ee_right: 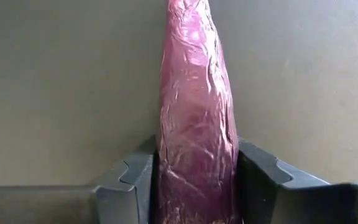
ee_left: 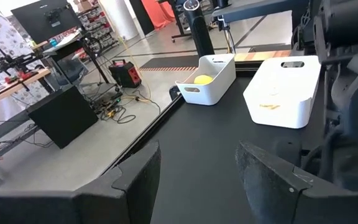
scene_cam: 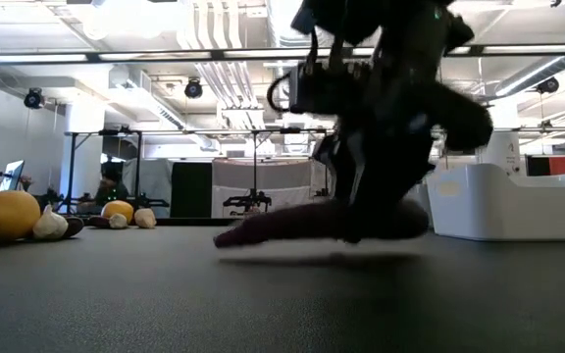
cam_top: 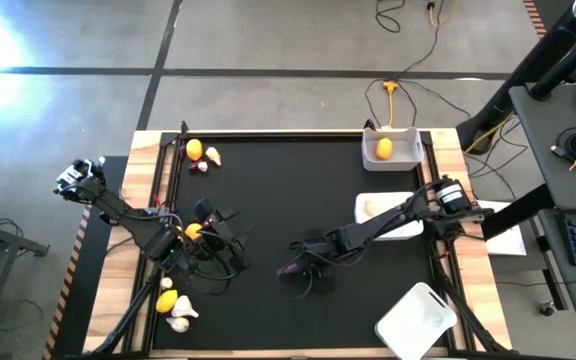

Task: Sort produce into baskets
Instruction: Put the eggplant into the bottom white bin, then put the lemon into the gray bin

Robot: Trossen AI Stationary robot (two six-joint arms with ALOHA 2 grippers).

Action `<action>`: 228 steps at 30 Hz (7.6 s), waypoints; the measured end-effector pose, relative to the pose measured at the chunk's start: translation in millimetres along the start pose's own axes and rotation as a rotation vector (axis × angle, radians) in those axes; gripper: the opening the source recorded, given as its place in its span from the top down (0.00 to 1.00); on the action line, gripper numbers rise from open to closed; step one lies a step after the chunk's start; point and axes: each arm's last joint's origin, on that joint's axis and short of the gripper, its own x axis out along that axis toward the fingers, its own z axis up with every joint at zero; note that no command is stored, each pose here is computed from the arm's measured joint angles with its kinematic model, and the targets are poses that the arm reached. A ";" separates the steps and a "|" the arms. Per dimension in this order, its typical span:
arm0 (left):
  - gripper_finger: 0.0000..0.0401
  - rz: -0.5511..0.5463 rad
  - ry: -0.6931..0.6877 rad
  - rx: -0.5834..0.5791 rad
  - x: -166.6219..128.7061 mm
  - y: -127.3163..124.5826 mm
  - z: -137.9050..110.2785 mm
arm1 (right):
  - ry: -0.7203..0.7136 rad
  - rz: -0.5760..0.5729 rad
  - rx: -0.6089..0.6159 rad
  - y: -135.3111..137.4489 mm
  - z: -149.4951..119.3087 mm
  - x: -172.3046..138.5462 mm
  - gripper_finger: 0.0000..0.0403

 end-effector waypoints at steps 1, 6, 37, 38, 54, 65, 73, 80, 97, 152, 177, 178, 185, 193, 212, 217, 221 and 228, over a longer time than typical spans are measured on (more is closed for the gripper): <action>0.52 0.000 0.000 0.000 0.0 0.0 0.0 | 0.001 0.021 -0.002 3.5 2.6 -5.4 0.62; 0.52 -0.001 0.000 -0.005 0.0 -0.1 0.1 | 0.066 0.069 0.007 31.7 7.7 -42.3 0.60; 0.52 -0.004 -0.008 -0.008 0.1 -1.1 1.8 | 0.577 0.028 0.064 195.6 -138.5 -195.7 0.59; 0.52 -0.004 -0.008 -0.007 0.1 -1.1 1.8 | 0.589 0.024 0.032 196.3 -137.2 -189.6 0.59; 0.52 -0.004 -0.010 -0.008 0.1 -1.2 2.1 | 0.562 -0.040 0.226 209.3 -118.0 -116.3 0.60; 0.52 -0.005 -0.012 -0.014 0.1 -1.4 2.5 | 0.479 -0.192 0.655 179.4 -108.8 -114.8 0.59; 0.52 -0.005 -0.012 -0.014 0.1 -1.4 2.6 | 0.331 -0.267 0.798 166.8 -105.6 -99.8 0.59; 0.52 -0.005 -0.012 -0.010 0.1 -1.4 2.6 | 0.357 -0.356 0.821 157.8 -122.9 -88.2 0.46; 0.52 -0.005 -0.011 -0.008 0.2 -1.4 2.4 | 0.768 -0.153 0.644 172.6 -149.2 -90.9 0.31; 0.52 -0.482 0.533 -0.275 31.4 -69.0 4.4 | -0.522 -0.396 0.032 256.7 -148.8 -151.1 0.45; 0.30 0.106 1.378 -0.003 105.7 28.0 -31.7 | -0.698 -0.535 -0.087 257.1 -127.5 -167.8 0.44; 0.29 0.115 1.379 -0.015 107.7 29.8 -31.7 | -0.695 -0.535 -0.087 256.8 -128.5 -167.0 0.44; 0.29 0.139 1.374 -0.058 127.4 17.5 -36.1 | -0.670 -0.513 -0.073 256.4 -130.4 -164.7 0.44; 0.29 0.095 1.381 0.097 135.2 3.2 -35.0 | -0.662 -0.510 -0.077 256.6 -130.5 -164.4 0.44; 0.29 0.142 1.541 -0.251 66.1 82.9 -110.9 | -0.643 -0.462 0.001 256.4 -132.0 -162.4 0.44; 0.29 0.116 1.459 -0.465 63.6 89.2 -125.1 | -0.653 -0.448 0.037 256.6 -132.0 -162.4 0.44; 0.29 0.159 1.483 -0.524 56.6 95.6 -136.9 | -0.654 -0.447 0.041 256.6 -131.9 -162.4 0.44; 0.29 0.238 1.454 -0.563 55.0 99.0 -146.2 | -0.648 -0.454 0.020 256.6 -132.0 -162.4 0.44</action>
